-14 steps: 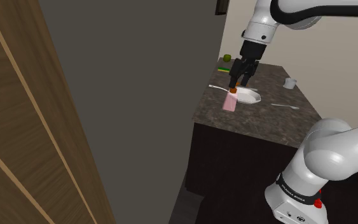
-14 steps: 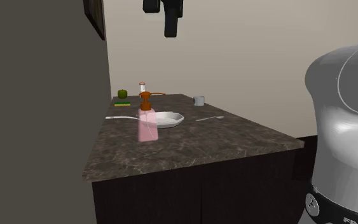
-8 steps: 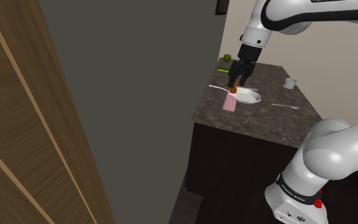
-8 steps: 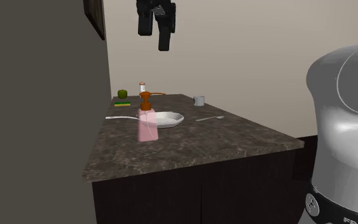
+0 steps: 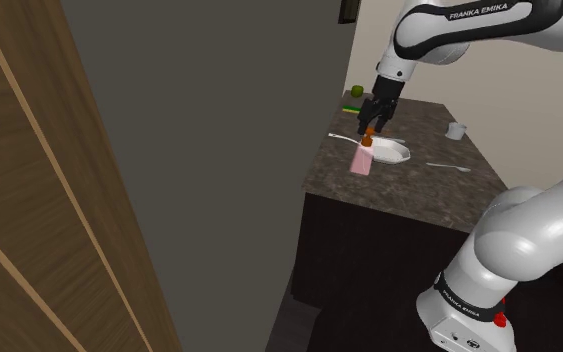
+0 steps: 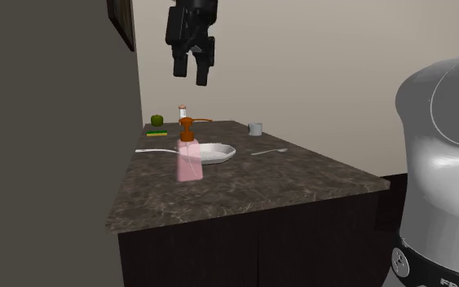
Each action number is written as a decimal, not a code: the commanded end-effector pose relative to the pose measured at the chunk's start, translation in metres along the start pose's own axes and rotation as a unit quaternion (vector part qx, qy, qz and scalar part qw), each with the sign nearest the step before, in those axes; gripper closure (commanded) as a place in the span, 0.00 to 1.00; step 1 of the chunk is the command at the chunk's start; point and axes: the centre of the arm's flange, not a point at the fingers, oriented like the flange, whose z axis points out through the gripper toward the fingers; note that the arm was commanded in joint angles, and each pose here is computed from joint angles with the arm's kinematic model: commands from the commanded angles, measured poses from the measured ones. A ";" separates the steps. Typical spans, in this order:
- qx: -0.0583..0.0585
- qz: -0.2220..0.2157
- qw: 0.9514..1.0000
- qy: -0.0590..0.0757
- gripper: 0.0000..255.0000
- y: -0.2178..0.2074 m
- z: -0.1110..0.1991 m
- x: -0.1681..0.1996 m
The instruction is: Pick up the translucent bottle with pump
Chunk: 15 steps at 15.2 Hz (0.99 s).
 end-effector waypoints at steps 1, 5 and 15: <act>-0.003 0.004 1.000 0.002 0.00 0.023 0.007 0.010; -0.008 0.012 1.000 0.006 0.00 0.067 0.019 0.033; -0.020 0.033 0.999 0.017 0.00 0.179 0.045 0.089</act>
